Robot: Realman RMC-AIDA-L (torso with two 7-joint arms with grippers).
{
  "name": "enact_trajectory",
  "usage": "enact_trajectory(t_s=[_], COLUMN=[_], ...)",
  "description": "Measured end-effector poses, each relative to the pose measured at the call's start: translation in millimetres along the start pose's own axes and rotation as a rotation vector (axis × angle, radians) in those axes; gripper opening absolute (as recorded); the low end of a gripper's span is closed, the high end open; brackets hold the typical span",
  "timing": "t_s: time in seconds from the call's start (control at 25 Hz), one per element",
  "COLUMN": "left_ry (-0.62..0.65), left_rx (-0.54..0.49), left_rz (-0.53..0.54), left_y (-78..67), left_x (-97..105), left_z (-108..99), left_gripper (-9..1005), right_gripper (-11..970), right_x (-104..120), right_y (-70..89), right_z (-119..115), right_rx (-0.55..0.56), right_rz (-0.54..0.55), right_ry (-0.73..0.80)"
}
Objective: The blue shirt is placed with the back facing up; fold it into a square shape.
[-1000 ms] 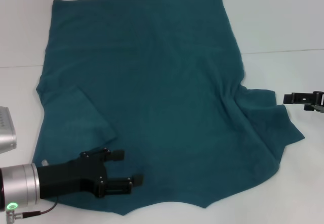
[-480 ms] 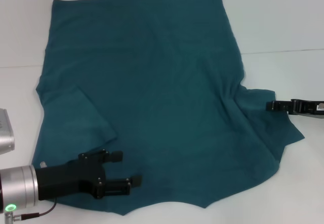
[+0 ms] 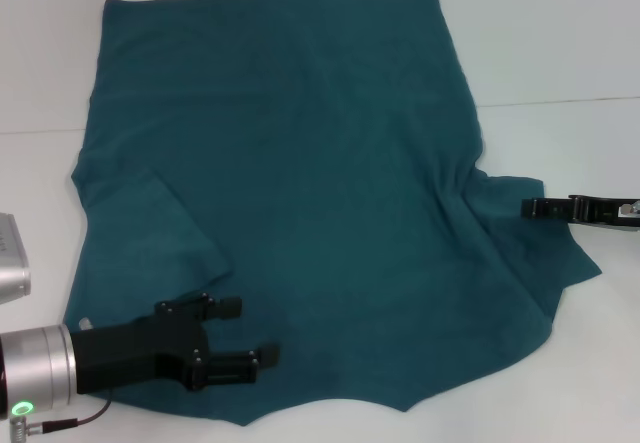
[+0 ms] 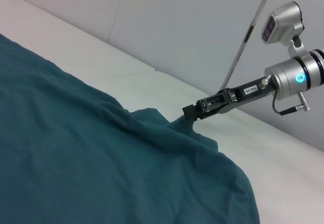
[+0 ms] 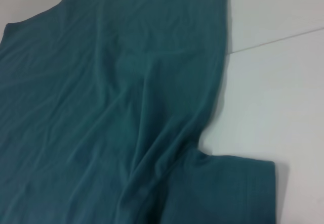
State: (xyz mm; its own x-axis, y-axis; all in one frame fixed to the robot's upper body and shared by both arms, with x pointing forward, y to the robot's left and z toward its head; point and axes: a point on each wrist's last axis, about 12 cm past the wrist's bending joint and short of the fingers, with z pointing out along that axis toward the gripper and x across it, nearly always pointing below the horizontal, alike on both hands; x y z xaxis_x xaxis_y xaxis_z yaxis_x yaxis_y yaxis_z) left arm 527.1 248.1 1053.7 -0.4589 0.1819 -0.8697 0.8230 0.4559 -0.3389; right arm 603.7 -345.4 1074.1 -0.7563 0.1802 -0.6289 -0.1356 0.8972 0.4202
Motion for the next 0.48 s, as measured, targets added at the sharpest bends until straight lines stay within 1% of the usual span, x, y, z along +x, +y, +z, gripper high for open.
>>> enact_trajectory(t_s=[0.4,0.48], left_ry=[-0.001,-0.002], left_rx=[-0.002,-0.003], left_rz=[0.0,0.0], left_y=[0.3,0.4], left_x=[-0.3,-0.3], left_z=[0.0,-0.1], left_gripper=[949,949], right_gripper=[852,736], right_x=[1.4,2.5], right_y=[4.2,5.3], right_z=[6.8,7.5], right_rx=[0.003,-0.003], right_rz=[0.003,0.004], right_ry=[-0.004,0.003])
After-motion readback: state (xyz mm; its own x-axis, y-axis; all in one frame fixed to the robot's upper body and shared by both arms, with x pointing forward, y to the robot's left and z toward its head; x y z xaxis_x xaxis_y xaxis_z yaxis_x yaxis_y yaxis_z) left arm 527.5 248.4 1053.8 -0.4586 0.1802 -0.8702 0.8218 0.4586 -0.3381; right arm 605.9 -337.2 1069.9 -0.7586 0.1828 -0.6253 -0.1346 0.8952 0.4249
